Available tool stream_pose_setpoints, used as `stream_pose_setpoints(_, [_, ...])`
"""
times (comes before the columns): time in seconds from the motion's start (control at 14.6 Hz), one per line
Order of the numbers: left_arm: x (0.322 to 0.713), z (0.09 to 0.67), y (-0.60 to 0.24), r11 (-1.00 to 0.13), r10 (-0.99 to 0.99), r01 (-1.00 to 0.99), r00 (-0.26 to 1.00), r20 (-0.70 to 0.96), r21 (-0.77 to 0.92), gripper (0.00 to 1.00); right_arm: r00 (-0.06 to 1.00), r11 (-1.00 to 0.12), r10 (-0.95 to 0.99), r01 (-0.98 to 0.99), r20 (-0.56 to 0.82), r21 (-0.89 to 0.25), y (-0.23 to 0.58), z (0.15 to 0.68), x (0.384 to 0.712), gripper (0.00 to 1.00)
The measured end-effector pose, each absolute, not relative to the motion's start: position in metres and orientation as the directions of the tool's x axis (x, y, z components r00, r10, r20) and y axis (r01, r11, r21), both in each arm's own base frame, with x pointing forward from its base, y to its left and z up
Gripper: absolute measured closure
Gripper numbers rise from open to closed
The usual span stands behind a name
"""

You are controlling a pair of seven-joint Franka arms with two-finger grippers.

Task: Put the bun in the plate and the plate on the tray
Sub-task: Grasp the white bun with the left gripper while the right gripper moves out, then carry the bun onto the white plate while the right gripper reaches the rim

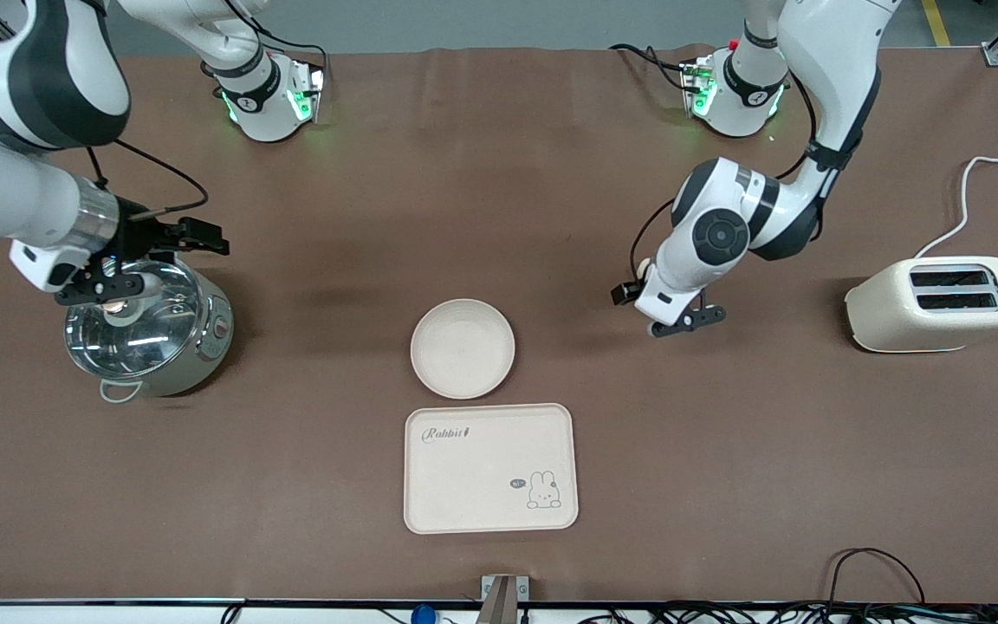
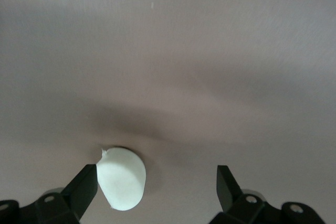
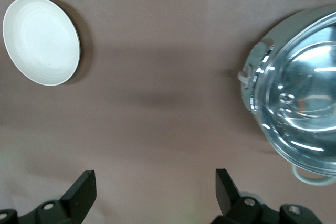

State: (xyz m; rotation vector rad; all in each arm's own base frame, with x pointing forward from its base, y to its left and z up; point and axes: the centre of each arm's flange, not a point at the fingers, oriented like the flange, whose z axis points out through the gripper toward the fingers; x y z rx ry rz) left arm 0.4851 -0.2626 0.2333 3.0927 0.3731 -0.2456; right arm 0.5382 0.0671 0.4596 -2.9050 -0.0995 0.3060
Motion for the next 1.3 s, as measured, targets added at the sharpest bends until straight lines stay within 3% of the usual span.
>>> stream_pose_setpoints(0.34, [0.448, 0.212, -0.246, -0.972, 0.233, 0.234, 0.962, -0.142, -0.008, 0.00, 0.991, -0.937, 0.037, -0.010, -0.128, -0.349, 0.116, 0.397, 0.523, 0.00])
stream_pose_setpoints(0.69, [0.438, 0.203, -0.240, -0.970, 0.238, 0.241, 0.966, -0.097, 0.026, 0.03, 0.998, -0.922, -0.019, -0.039, -0.057, -0.385, 0.185, 0.341, 0.518, 0.00])
stream_pose_setpoints(0.75, [0.437, 0.201, -0.239, -0.970, 0.237, 0.241, 0.967, -0.092, 0.031, 0.09, 0.998, -0.916, -0.040, -0.060, -0.058, -0.396, 0.200, 0.322, 0.517, 0.00])
stream_pose_setpoints(0.89, [0.437, 0.196, -0.239, -0.970, 0.235, 0.239, 0.968, -0.084, 0.038, 0.30, 0.996, -0.911, -0.066, -0.084, -0.057, -0.404, 0.225, 0.290, 0.516, 0.00])
stream_pose_setpoints(1.03, [0.436, 0.193, -0.239, -0.970, 0.236, 0.240, 0.968, -0.081, 0.043, 0.33, 0.997, -0.913, -0.074, -0.082, -0.034, -0.399, 0.243, 0.271, 0.521, 0.00])
stream_pose_setpoints(1.3, [0.435, 0.190, -0.239, -0.969, 0.237, 0.241, 0.969, -0.067, 0.056, 0.72, 0.996, -0.916, -0.075, -0.054, 0.038, -0.397, 0.271, 0.256, 0.544, 0.00])
